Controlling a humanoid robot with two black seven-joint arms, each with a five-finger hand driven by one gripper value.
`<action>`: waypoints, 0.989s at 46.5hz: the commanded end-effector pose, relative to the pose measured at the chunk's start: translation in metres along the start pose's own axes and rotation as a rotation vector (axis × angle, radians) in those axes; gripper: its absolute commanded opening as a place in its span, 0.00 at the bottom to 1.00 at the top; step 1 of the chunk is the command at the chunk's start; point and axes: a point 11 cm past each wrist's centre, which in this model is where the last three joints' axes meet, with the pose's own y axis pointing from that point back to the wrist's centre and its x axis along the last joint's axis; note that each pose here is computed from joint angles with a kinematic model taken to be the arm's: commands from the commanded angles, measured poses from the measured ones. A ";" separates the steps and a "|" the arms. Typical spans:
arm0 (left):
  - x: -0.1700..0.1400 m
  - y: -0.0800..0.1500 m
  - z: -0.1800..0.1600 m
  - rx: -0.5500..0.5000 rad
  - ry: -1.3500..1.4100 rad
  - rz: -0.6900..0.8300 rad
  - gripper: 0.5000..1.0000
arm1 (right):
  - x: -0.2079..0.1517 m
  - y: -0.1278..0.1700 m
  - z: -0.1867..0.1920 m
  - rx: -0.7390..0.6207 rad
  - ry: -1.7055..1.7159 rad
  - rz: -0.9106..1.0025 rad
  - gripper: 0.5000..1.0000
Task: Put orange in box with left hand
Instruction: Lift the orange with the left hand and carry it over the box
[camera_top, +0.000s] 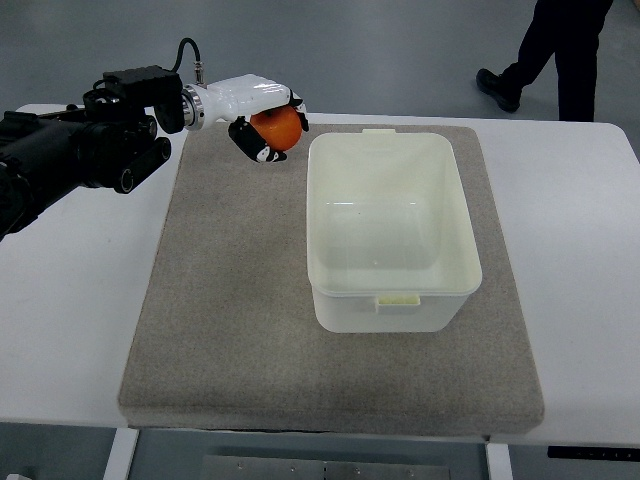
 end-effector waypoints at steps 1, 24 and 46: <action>0.014 -0.001 0.003 -0.007 -0.019 0.023 0.00 | 0.000 0.000 0.000 0.000 0.000 0.000 0.85; 0.062 -0.020 0.086 -0.233 -0.036 0.076 0.00 | 0.000 0.000 0.000 0.000 0.000 0.000 0.85; 0.014 -0.008 0.174 -0.527 -0.172 -0.137 0.00 | 0.000 0.000 0.000 0.000 0.000 0.000 0.85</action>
